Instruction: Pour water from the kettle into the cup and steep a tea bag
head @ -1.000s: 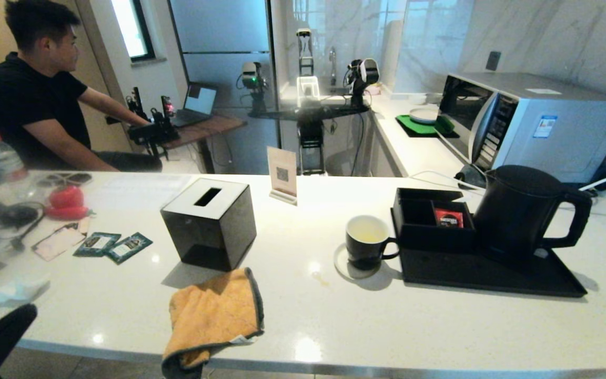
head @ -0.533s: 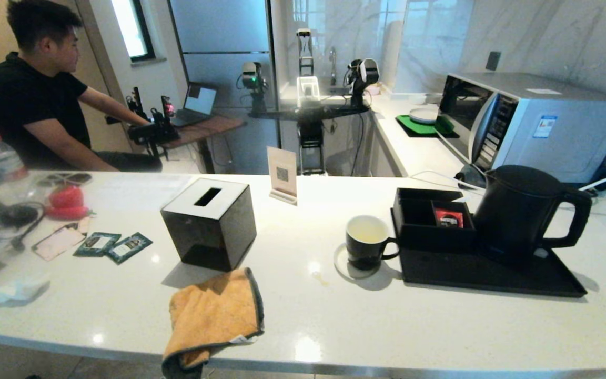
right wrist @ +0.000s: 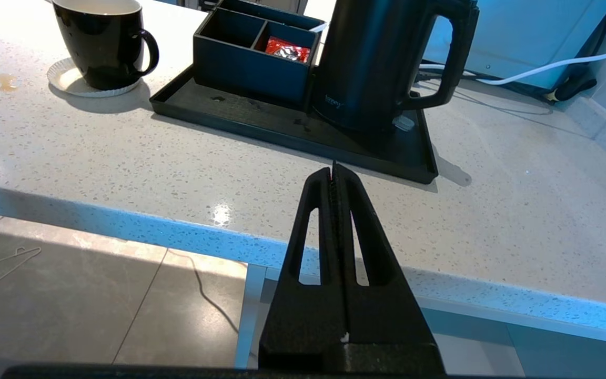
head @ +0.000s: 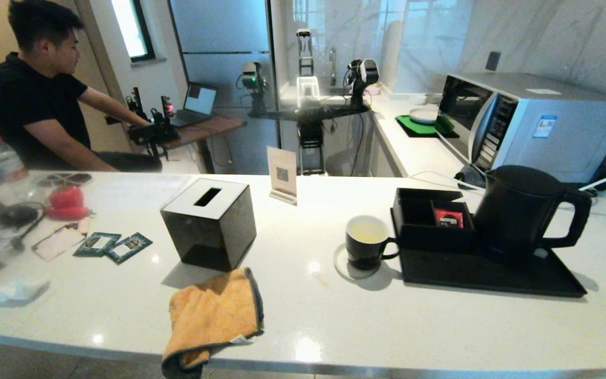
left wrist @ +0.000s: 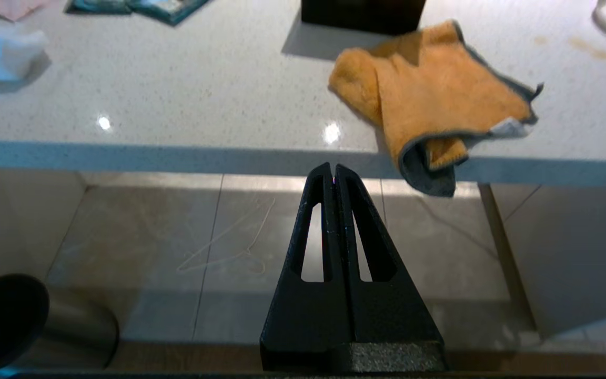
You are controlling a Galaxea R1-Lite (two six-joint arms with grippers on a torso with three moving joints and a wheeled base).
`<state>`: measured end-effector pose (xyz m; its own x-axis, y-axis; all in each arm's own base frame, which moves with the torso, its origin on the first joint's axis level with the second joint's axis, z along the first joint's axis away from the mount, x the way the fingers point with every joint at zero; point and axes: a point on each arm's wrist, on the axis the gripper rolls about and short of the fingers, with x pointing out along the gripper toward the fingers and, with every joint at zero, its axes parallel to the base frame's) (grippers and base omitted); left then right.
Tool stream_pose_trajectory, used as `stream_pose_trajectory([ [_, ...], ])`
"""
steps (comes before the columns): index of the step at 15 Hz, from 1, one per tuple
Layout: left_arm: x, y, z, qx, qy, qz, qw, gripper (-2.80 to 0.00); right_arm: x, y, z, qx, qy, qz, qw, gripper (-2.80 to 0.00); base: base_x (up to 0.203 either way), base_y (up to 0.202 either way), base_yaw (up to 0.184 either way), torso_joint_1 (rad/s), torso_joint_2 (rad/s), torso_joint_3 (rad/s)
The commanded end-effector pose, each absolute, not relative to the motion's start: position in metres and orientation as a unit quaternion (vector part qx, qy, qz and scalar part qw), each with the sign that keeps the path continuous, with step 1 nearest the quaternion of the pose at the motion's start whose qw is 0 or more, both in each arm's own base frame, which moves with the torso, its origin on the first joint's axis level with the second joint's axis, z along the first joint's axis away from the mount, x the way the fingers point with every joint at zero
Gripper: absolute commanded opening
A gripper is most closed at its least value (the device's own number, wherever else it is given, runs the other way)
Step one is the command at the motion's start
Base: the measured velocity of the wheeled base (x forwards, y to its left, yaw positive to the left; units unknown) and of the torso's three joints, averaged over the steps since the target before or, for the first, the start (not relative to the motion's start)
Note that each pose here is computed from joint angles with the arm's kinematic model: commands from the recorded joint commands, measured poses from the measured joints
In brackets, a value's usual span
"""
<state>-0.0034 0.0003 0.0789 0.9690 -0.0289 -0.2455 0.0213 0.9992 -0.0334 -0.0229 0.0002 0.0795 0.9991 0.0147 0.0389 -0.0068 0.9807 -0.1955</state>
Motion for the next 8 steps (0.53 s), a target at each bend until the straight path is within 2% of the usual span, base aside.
stream_pose_trajectory([
  [1,-0.009,0.000,0.079,-0.017,0.091,-0.005,0.996,-2.80,-0.023,0.000,0.080,-0.099,-0.021,0.006,0.995,-2.80,0.000,0.000,0.000,0.000,0.00,0.000],
  [8,-0.023,0.000,0.076,-0.021,0.001,0.003,1.000,-2.80,-0.023,0.000,0.080,-0.099,-0.021,0.006,0.995,-2.80,0.000,0.000,0.000,0.000,0.00,0.000],
])
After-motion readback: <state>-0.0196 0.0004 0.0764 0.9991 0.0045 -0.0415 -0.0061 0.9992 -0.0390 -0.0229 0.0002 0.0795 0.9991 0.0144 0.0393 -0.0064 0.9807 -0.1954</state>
